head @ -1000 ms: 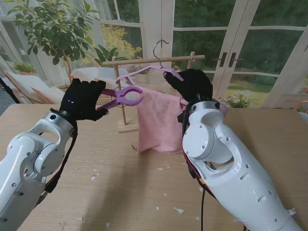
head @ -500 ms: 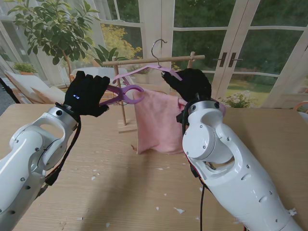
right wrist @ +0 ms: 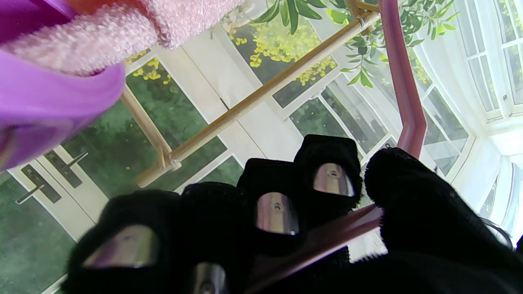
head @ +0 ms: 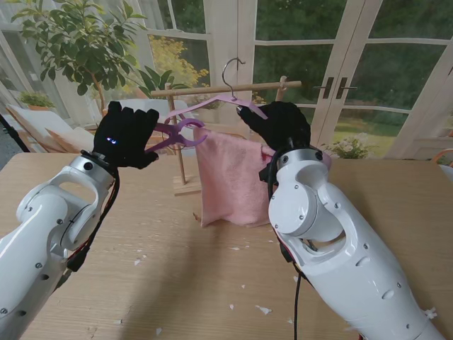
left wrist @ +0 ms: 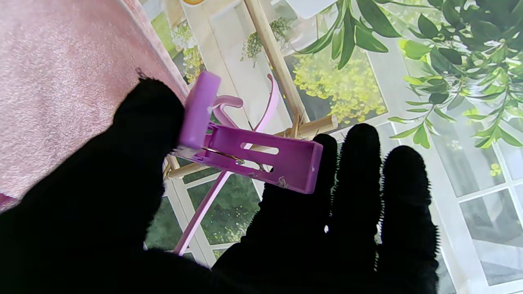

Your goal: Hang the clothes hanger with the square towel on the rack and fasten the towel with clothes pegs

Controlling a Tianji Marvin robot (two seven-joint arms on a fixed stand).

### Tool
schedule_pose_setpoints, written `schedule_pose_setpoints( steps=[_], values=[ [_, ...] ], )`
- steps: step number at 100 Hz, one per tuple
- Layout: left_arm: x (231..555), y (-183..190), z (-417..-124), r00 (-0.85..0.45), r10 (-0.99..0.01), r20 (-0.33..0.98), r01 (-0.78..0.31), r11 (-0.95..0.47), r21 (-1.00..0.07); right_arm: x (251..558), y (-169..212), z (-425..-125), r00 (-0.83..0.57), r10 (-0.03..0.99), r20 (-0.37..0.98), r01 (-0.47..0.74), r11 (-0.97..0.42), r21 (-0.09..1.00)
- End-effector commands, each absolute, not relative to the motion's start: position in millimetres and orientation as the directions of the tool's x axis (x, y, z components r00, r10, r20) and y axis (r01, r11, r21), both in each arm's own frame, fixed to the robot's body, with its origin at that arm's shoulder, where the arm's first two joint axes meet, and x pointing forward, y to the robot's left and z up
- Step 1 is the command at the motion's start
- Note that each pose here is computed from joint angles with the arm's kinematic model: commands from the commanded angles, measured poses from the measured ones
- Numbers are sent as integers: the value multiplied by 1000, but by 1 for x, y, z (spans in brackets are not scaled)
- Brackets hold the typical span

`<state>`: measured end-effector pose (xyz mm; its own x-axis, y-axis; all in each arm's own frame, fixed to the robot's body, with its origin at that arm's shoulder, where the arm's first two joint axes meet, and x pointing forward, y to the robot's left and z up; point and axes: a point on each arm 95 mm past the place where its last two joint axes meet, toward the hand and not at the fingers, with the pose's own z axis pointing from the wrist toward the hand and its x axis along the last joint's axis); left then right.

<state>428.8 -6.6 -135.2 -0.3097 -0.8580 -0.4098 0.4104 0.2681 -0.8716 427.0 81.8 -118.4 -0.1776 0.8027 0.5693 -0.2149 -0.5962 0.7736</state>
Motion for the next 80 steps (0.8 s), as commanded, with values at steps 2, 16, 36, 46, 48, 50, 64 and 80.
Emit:
schedule_pose_setpoints(
  steps=[2,16,36,46,48,50,64,80],
  values=[
    [430,-9,-132,-306,-856,-417,414,274,-868,424,86,-117,-190,795,576,-201,-606,770],
    [433,-13,-130,-313,-838,-448,430,295,-853,423,88,-117,-194,796,574,-198,-605,771],
    [435,-22,-128,-318,-804,-502,454,336,-825,421,91,-117,-198,795,574,-192,-606,772],
    [437,-26,-127,-324,-784,-529,464,356,-811,420,93,-117,-202,794,573,-190,-606,773],
    [437,-26,-127,-325,-781,-533,466,358,-809,420,93,-117,-203,794,573,-190,-606,773],
    [437,-27,-127,-326,-779,-535,466,360,-808,420,93,-117,-203,794,573,-189,-606,773],
    [438,-31,-128,-339,-755,-561,479,375,-794,420,94,-117,-206,794,571,-186,-605,774],
    [437,-38,-129,-354,-731,-583,493,384,-781,419,97,-117,-213,792,572,-181,-607,774]
  ],
)
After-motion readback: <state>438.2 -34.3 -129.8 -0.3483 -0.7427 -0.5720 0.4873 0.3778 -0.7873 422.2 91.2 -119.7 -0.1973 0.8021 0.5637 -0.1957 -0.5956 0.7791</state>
